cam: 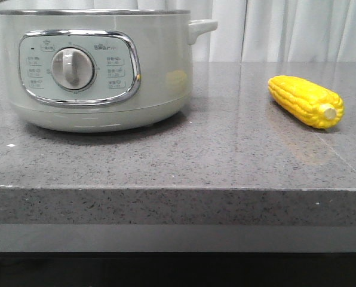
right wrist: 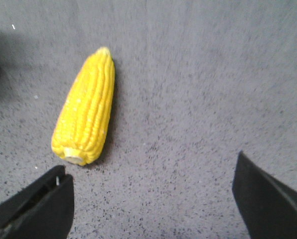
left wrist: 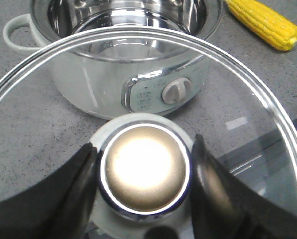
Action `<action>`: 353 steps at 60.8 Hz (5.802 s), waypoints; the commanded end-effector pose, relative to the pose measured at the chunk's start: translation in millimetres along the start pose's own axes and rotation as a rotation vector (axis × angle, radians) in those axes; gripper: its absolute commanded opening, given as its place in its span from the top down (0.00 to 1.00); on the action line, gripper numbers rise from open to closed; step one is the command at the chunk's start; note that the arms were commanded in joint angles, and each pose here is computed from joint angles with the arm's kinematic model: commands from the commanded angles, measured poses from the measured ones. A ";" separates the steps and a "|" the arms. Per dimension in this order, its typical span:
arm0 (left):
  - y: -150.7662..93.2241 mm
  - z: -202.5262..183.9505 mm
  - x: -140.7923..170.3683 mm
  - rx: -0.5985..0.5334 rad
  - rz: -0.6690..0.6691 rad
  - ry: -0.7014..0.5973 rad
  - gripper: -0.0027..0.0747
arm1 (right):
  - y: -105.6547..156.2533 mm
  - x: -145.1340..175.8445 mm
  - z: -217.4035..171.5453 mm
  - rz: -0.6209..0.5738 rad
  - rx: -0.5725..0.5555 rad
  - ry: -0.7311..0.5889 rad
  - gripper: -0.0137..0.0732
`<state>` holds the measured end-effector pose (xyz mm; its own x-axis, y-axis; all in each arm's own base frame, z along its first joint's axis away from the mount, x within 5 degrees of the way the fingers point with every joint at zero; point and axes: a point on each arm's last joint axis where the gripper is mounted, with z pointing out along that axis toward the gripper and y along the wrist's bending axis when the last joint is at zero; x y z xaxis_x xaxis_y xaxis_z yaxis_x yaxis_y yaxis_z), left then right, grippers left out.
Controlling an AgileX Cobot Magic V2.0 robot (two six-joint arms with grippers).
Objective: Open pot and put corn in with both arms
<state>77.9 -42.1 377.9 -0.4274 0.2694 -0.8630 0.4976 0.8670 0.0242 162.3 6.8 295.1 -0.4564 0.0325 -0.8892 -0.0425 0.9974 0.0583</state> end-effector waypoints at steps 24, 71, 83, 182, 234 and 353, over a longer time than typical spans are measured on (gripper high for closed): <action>-7.5 -52.7 26.5 -0.012 0.002 -0.348 0.76 | 23.8 -72.4 102.0 0.011 -0.095 0.177 0.09; -7.4 -52.9 26.1 -0.012 0.002 -0.353 0.77 | 53.7 -82.8 188.0 -0.011 -0.169 0.364 0.55; -7.4 -52.9 26.1 -0.012 0.002 -0.353 0.77 | 56.4 -122.1 164.5 -0.036 -0.189 0.246 0.57; -7.4 -52.9 26.1 -0.012 0.002 -0.353 0.77 | 258.9 -175.0 143.6 -0.309 -0.627 -0.005 0.27; -7.4 -52.9 26.1 -0.012 0.002 -0.353 0.77 | 105.6 -196.5 82.7 -0.166 -0.327 -0.141 0.92; 31.8 199.0 -196.4 0.014 -0.058 -0.015 0.77 | 16.4 40.7 -86.6 -0.104 -0.205 -0.487 0.92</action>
<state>337.0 -153.8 408.1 -0.5763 0.3085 -0.7568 0.4914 0.8707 -0.0192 65.4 21.4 283.1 -0.0799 -0.0193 -0.9966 -0.2887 0.9574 0.0046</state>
